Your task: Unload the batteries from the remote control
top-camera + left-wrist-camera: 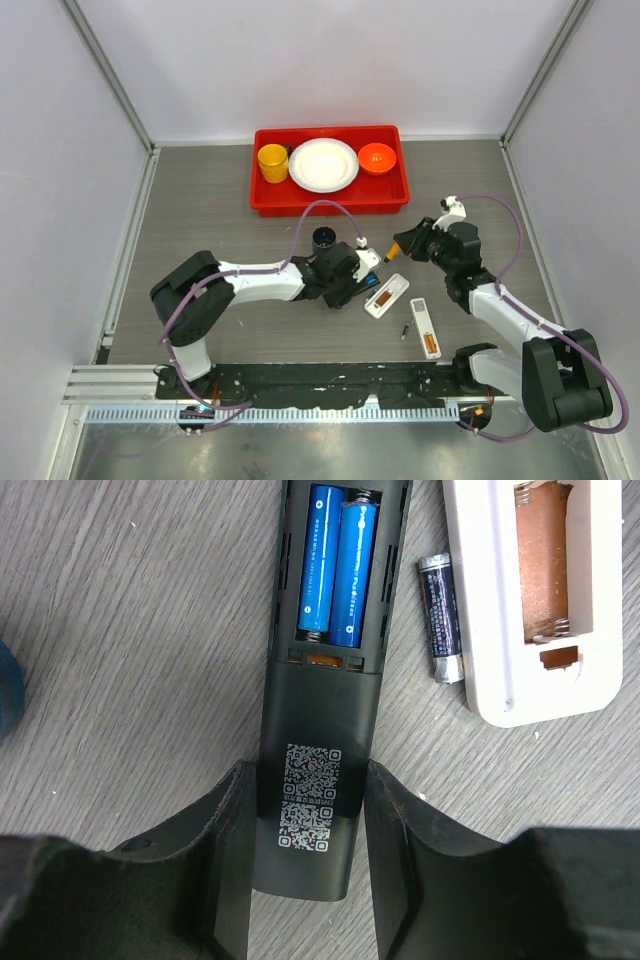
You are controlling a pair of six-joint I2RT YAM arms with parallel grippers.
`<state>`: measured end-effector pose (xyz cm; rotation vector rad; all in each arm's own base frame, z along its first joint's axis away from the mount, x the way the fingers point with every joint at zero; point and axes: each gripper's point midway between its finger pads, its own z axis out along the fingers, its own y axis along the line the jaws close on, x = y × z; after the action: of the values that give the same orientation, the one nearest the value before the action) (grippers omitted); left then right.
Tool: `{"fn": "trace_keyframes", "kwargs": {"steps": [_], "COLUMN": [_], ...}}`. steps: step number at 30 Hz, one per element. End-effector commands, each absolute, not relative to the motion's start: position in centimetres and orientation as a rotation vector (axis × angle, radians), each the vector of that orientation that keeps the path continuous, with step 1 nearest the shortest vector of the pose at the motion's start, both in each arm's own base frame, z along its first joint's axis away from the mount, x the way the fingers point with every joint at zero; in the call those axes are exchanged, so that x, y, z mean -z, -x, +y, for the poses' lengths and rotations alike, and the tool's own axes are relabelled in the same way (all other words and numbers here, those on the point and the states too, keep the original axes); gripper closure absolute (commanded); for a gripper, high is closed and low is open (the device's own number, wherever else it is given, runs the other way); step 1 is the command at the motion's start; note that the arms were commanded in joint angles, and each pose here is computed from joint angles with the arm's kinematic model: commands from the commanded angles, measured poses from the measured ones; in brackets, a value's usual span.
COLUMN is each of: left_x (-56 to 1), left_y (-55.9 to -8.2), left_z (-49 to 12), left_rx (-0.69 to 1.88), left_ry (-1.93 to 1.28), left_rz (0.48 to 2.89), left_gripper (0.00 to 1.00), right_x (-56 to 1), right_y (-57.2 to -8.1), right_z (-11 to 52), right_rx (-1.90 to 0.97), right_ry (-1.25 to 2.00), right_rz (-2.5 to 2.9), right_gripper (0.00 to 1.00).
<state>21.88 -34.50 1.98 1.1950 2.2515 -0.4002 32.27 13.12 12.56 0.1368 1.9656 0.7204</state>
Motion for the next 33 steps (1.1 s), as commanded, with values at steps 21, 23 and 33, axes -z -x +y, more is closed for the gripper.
{"fn": "trace_keyframes", "kwargs": {"steps": [21,23,33], "left_x": [0.0,0.1,0.2], "left_y": [-20.2,-20.1,-19.9], "left_z": [-34.5,-34.4,-34.6], "left_rx": [0.445,0.445,0.455], "left_ry": [-1.253,-1.257,-1.269], "left_rz": [2.33,2.332,2.338], "left_gripper": [0.82,0.82,0.83], "right_x": [-13.2,-13.2,-13.0], "right_y": [-31.4,-31.7,-32.1], "right_z": [13.2,13.2,13.2], "right_rx": [-0.755,-0.748,-0.74], "right_ry": [-0.151,-0.15,-0.147], "right_rz": [1.904,1.902,1.904], "right_gripper": [0.99,0.99,0.99]}}
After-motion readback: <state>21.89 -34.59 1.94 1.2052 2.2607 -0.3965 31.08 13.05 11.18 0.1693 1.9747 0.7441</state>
